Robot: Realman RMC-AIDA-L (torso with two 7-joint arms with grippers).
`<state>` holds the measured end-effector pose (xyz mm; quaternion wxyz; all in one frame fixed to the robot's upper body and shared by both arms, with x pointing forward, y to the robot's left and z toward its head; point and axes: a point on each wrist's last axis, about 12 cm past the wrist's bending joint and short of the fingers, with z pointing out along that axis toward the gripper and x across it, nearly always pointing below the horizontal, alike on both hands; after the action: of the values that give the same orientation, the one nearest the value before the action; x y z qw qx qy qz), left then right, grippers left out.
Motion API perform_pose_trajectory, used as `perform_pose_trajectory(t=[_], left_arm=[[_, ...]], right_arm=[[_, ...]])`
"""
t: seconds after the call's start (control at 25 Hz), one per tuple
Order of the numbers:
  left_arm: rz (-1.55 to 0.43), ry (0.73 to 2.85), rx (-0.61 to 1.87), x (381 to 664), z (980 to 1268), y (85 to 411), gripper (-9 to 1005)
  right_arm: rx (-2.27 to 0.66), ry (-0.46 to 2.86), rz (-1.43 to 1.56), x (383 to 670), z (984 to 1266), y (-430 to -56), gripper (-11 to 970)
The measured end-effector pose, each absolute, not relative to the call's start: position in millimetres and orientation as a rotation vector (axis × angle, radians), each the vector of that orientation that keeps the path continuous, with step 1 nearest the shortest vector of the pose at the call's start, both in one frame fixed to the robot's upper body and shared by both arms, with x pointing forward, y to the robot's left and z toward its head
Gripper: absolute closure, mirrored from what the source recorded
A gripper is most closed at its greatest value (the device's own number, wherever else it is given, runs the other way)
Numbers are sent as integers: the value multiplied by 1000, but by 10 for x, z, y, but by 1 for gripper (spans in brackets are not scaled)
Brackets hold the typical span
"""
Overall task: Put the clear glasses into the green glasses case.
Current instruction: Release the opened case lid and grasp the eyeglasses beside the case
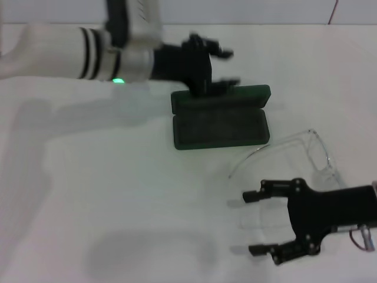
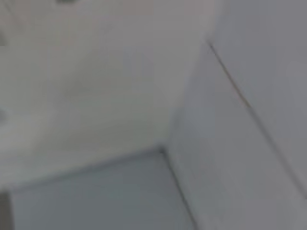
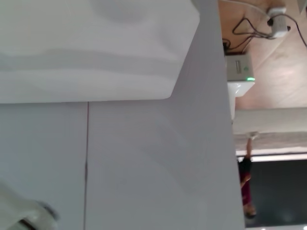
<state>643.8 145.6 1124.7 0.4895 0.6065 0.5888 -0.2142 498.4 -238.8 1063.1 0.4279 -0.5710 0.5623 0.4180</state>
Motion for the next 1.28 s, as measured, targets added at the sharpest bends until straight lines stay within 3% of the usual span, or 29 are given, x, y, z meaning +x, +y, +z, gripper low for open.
perform_pose_trajectory(t=[0.28, 0.48, 0.64, 0.92, 1.28], left_arm=[[-687, 1195, 958, 6084, 11311, 2031, 453], [-565, 1131, 673, 5662, 10999, 2428, 455], [-494, 1092, 637, 5316, 10788, 2506, 457], [-445, 1106, 630, 5136, 10665, 2573, 461], [-437, 1117, 635, 5129, 10642, 2565, 463]], right_arm=[[-1383, 1642, 1101, 5281, 11265, -2292, 89], [-1293, 1991, 924, 5480, 11749, -2328, 90], [-1172, 2275, 732, 5510, 12006, -2455, 93], [-1020, 2522, 559, 5448, 12176, -2499, 100], [-880, 2667, 419, 5472, 12063, -2616, 106]])
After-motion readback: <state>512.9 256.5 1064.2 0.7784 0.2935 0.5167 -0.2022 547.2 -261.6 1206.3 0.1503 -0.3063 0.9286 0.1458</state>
